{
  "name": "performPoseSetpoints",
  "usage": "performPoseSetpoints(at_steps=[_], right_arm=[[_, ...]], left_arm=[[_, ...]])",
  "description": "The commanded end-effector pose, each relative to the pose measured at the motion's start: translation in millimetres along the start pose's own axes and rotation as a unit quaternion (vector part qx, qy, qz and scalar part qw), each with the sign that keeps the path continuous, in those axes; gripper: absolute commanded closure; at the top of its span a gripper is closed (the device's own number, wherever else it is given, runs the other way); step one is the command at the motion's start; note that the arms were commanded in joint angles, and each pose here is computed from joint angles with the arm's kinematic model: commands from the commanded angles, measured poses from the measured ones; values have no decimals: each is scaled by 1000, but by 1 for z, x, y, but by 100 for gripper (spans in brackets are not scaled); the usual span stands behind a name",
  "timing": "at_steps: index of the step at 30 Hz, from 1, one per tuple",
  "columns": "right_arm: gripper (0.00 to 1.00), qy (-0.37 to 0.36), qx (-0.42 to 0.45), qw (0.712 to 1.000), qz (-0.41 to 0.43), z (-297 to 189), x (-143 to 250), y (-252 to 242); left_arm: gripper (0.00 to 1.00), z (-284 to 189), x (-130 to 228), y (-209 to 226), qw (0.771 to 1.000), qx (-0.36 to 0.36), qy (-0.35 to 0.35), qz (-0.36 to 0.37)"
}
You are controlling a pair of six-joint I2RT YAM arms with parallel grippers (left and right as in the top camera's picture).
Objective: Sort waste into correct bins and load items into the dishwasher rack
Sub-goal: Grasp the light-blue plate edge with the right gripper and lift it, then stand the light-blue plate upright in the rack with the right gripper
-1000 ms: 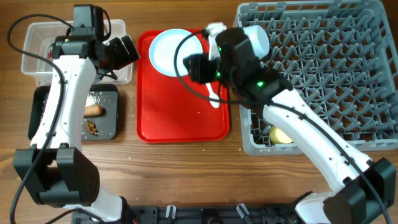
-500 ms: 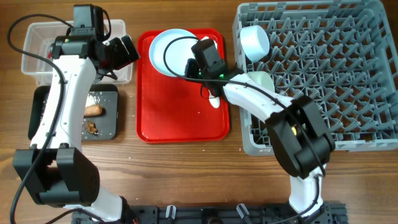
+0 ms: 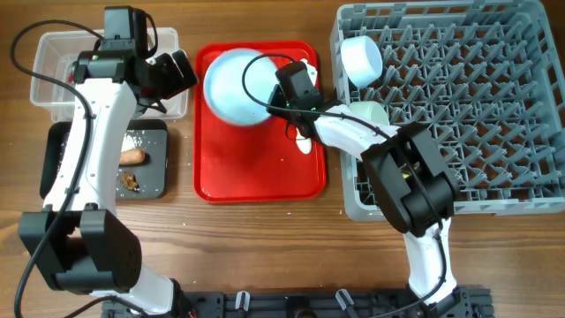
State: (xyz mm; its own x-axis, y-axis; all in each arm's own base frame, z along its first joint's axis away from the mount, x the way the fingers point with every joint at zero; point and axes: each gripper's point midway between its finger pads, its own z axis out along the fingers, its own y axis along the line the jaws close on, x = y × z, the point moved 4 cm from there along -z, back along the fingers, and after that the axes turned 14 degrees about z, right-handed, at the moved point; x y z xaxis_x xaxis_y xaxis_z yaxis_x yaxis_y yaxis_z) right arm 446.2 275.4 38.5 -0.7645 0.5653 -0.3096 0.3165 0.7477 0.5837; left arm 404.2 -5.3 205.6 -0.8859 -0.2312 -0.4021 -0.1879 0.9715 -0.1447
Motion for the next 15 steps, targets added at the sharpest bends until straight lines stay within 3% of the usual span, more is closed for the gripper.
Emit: performPoseSetpoints(at_steps=[1, 3, 7, 13, 15], right_arm=[[96, 45, 3, 999, 4, 8, 14, -9], [96, 73, -7, 997, 9, 6, 18, -8], [96, 69, -33, 997, -7, -26, -14, 3], [96, -102, -56, 980, -164, -151, -85, 55], [96, -143, -46, 974, -172, -180, -96, 59]], left_arm=[[0, 6, 2, -1, 1000, 4, 8, 0], [0, 6, 2, -1, 1000, 4, 8, 0], [0, 6, 2, -1, 1000, 4, 8, 0], [0, 6, 2, -1, 1000, 4, 8, 0], [0, 6, 2, -1, 1000, 4, 8, 0]])
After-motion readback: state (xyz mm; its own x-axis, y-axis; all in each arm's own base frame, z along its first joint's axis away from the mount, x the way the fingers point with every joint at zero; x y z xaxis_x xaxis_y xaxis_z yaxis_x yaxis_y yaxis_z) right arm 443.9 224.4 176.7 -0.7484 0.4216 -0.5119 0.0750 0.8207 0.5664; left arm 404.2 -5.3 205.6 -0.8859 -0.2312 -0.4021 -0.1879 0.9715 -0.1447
